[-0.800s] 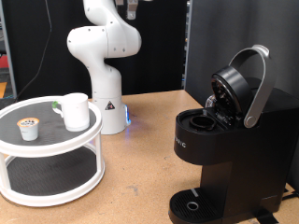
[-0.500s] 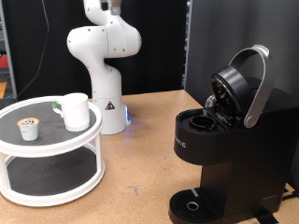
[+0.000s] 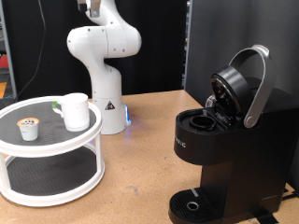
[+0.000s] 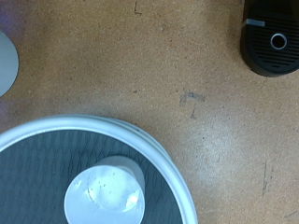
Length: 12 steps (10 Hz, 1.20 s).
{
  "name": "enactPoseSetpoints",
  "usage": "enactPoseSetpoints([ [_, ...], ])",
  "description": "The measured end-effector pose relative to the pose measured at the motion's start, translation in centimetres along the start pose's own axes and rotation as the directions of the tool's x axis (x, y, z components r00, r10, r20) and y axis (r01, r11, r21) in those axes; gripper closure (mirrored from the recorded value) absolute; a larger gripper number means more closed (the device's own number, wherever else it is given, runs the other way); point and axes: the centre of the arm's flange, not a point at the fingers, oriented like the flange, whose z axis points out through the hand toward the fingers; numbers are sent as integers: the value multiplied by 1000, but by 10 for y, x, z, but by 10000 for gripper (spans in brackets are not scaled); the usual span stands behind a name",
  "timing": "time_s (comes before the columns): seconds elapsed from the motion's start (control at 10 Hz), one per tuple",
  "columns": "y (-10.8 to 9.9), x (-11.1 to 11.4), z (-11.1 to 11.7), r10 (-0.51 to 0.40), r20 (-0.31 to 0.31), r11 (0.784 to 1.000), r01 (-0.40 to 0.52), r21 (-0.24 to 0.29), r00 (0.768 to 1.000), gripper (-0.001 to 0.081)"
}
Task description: Make a cup of coffee with the keurig machine
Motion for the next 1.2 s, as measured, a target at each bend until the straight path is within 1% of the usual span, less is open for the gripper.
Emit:
enactPoseSetpoints([
  [0.1, 6, -1, 3, 1, 5, 1000, -1, -6, 1000, 3],
  [0.4, 43, -16, 12, -17, 13, 1000, 17, -19, 1000, 3],
  [0.6, 66, -32, 12, -92, 36, 995, 93, -21, 995, 3],
  [0.7, 76, -34, 12, -123, 40, 992, 123, -14, 992, 3],
  [0.9, 76, -35, 13, -102, 28, 995, 103, -11, 994, 3],
  [1.0, 78, -39, 12, -85, -6, 996, 84, -9, 996, 3],
  [1.2, 87, -65, 11, -63, -42, 998, 63, -6, 997, 3],
])
